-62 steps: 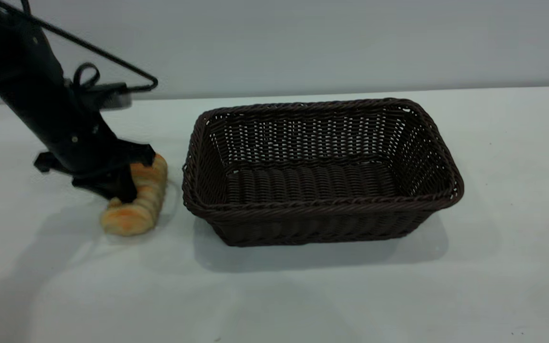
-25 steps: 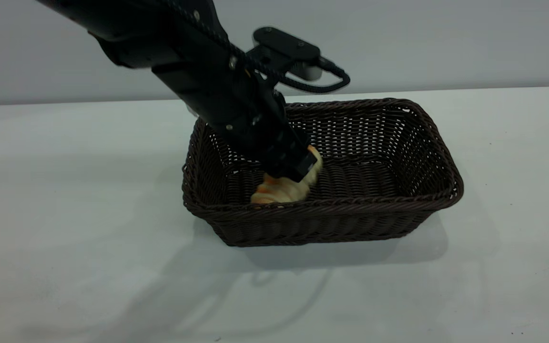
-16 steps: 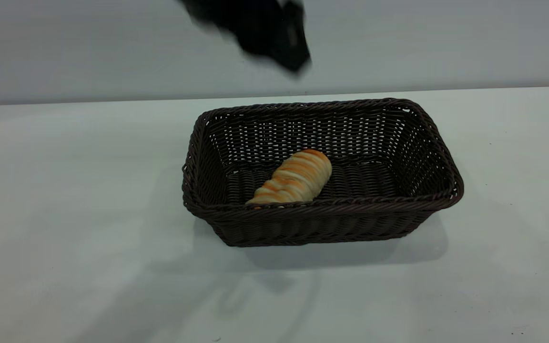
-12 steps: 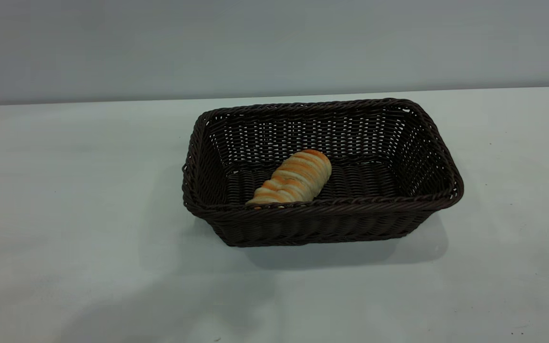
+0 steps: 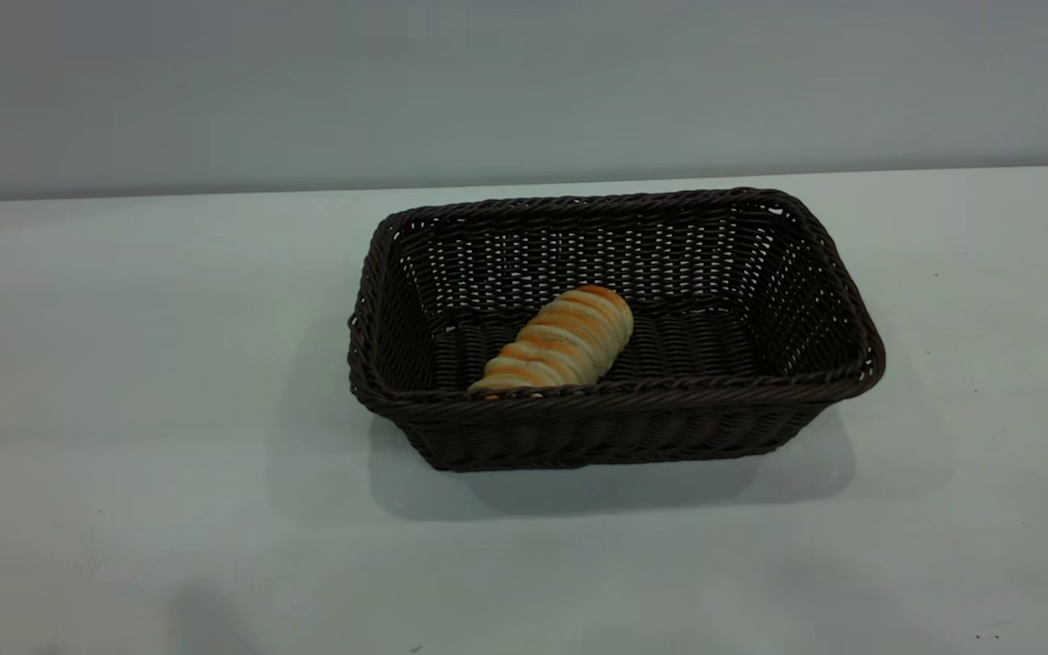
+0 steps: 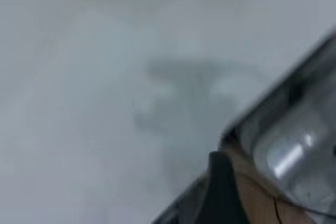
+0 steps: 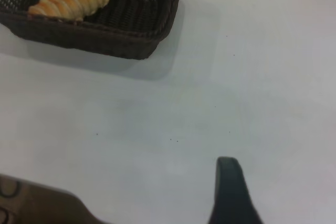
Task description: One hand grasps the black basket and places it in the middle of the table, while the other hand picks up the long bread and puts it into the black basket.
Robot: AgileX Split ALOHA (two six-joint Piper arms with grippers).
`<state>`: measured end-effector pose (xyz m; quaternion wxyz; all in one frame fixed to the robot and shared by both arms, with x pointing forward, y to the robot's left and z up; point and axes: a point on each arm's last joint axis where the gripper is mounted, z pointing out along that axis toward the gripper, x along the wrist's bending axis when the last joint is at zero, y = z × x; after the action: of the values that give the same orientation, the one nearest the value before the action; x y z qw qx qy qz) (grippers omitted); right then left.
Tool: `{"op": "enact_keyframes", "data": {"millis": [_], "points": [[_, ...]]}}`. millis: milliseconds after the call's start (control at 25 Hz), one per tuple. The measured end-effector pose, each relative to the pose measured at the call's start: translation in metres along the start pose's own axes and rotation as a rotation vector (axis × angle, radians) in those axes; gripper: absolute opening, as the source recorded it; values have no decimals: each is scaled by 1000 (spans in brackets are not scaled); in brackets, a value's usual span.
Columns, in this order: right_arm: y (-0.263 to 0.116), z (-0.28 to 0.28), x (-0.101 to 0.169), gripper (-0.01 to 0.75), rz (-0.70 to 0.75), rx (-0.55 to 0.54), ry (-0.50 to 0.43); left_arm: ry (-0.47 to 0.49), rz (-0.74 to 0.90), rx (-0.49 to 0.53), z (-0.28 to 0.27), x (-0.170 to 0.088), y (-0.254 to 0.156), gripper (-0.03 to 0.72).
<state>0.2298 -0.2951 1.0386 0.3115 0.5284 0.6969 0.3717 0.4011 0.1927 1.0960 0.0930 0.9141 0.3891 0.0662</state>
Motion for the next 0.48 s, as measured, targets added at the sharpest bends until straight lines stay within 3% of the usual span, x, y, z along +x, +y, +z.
{"op": "enact_keyframes", "data": {"millis": [280, 400, 480], "points": [[0, 0, 0, 500, 0, 0, -1, -30, -69, 219, 56, -13, -75, 593], [0, 0, 0, 500, 0, 0, -1, -25, -99, 207, 68, -19, -105, 593], [0, 0, 0, 500, 0, 0, -1, -15, -119, 133, 67, -21, -119, 593]]}}
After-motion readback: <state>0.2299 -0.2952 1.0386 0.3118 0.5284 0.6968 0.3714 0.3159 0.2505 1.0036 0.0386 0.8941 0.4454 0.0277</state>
